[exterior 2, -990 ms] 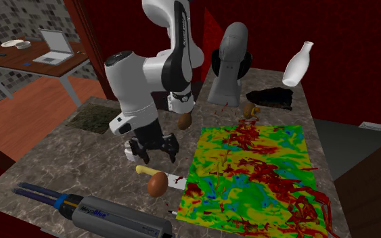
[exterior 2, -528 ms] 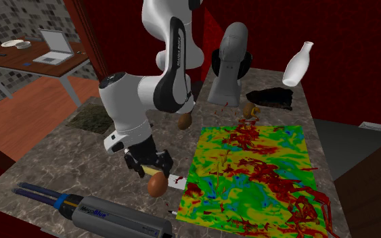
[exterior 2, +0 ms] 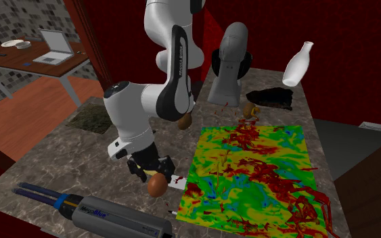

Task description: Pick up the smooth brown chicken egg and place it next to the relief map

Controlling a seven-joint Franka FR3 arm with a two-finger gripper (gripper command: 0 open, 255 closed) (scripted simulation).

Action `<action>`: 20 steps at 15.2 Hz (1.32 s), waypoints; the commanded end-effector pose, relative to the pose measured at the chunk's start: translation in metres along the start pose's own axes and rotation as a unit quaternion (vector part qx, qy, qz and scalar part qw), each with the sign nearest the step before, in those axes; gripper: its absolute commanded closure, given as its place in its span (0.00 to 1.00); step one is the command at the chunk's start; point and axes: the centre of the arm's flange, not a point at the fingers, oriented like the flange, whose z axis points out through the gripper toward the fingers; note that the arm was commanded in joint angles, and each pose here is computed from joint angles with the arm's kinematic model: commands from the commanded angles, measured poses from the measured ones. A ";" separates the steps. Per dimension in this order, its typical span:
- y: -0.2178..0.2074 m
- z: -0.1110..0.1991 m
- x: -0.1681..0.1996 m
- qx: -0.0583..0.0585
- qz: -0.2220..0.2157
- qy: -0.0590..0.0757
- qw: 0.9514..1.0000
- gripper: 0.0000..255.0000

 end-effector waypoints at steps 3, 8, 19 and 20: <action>0.000 0.000 0.000 0.000 0.000 0.000 1.000 0.00; 0.000 0.000 0.000 0.000 0.000 0.000 1.000 1.00; -0.008 -0.029 0.008 0.000 0.000 0.000 1.000 1.00; -0.009 -0.034 0.009 0.000 0.000 0.000 1.000 1.00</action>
